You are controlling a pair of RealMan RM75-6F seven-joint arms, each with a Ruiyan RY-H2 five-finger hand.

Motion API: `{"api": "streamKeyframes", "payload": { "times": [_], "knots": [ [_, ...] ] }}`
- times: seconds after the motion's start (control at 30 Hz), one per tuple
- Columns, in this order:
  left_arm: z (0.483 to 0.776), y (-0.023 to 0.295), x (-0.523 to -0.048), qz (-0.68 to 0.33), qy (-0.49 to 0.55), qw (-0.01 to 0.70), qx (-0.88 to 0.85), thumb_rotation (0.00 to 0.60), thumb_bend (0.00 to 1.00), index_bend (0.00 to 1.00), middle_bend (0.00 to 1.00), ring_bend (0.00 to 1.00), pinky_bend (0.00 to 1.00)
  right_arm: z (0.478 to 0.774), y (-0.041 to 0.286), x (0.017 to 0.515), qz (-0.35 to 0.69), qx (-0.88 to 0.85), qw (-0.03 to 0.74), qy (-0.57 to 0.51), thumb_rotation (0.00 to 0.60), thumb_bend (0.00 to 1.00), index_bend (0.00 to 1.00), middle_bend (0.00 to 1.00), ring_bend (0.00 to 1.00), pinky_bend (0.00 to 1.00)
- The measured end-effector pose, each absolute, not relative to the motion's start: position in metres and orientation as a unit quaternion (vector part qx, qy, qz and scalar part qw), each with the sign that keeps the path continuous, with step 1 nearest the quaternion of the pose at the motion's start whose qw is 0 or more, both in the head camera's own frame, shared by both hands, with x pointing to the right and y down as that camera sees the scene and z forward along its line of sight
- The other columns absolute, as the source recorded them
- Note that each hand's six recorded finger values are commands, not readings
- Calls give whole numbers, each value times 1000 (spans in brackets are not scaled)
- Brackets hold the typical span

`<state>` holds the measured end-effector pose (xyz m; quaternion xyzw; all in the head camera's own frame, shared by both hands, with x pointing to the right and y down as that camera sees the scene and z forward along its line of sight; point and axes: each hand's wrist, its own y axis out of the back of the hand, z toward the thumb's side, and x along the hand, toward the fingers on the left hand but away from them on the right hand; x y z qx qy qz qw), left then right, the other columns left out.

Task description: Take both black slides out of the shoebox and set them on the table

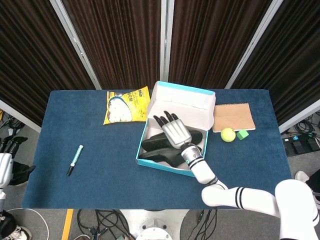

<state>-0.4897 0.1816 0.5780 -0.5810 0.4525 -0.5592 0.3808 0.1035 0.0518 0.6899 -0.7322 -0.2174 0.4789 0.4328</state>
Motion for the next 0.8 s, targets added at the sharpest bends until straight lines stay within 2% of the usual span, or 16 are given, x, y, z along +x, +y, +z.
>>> {"api": "streamKeyframes", "payload": {
  "times": [0.4, 0.8],
  "knots": [
    [579, 183, -493, -559, 454, 379, -582, 600, 70, 213, 204, 114, 316, 701, 57, 89, 485, -735, 430, -200, 600, 90, 16, 185, 41, 189],
    [581, 184, -494, -561, 453, 375, -583, 600, 70, 230, 204, 114, 316, 710, 62, 81, 484, -733, 436, -195, 600, 91, 168, 294, 148, 287]
  ]
}}
